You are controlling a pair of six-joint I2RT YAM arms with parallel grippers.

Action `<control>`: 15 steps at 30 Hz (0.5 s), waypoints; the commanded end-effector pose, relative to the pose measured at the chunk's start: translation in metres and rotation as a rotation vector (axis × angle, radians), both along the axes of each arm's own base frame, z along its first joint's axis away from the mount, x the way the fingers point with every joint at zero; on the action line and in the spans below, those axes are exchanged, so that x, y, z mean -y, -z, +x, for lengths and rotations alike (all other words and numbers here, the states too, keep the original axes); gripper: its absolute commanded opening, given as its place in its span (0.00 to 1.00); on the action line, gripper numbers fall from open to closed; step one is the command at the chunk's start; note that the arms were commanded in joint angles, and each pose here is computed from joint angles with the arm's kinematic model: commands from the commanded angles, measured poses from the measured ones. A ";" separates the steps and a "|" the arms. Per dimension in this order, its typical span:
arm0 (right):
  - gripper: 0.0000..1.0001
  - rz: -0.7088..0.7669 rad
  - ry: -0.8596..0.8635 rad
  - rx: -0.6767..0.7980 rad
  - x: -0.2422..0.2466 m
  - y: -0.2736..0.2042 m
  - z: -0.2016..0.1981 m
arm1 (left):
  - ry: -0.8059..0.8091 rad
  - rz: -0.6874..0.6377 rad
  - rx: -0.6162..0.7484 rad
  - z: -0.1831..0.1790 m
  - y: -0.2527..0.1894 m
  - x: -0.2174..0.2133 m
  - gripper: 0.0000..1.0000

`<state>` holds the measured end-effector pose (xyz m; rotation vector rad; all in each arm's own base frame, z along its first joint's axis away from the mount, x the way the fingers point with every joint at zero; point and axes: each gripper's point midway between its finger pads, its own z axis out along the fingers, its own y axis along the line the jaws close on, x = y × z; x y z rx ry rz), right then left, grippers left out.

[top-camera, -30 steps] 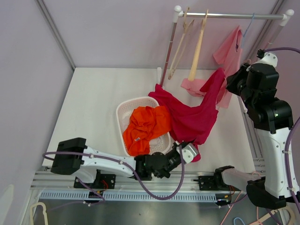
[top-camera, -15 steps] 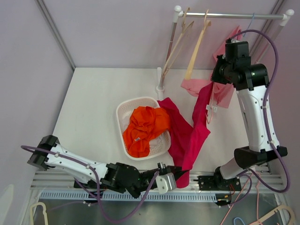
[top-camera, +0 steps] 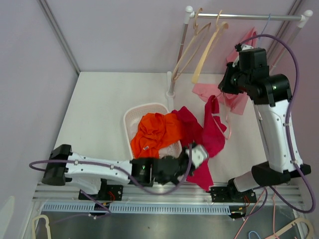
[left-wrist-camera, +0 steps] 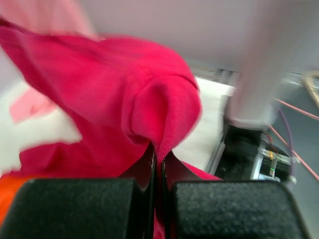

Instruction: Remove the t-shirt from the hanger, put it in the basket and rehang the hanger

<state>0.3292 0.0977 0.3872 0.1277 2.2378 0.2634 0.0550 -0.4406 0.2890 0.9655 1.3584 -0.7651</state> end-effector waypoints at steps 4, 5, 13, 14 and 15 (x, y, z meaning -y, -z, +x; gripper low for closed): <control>0.00 0.061 -0.009 0.228 0.004 -0.043 -0.050 | -0.226 -0.075 -0.429 0.092 -0.016 -0.025 0.01; 0.00 0.059 0.026 0.281 0.014 -0.053 -0.057 | -0.233 -0.069 -0.436 0.095 -0.021 -0.035 0.01; 0.00 0.032 0.126 0.495 0.031 -0.092 -0.032 | -0.208 -0.251 -0.358 0.121 -0.170 -0.124 0.01; 0.00 0.035 0.139 0.526 0.031 -0.098 -0.026 | -0.190 -0.340 -0.302 0.116 -0.218 -0.140 0.01; 0.00 0.027 0.149 0.527 0.031 -0.097 -0.018 | -0.188 -0.356 -0.269 0.114 -0.232 -0.147 0.01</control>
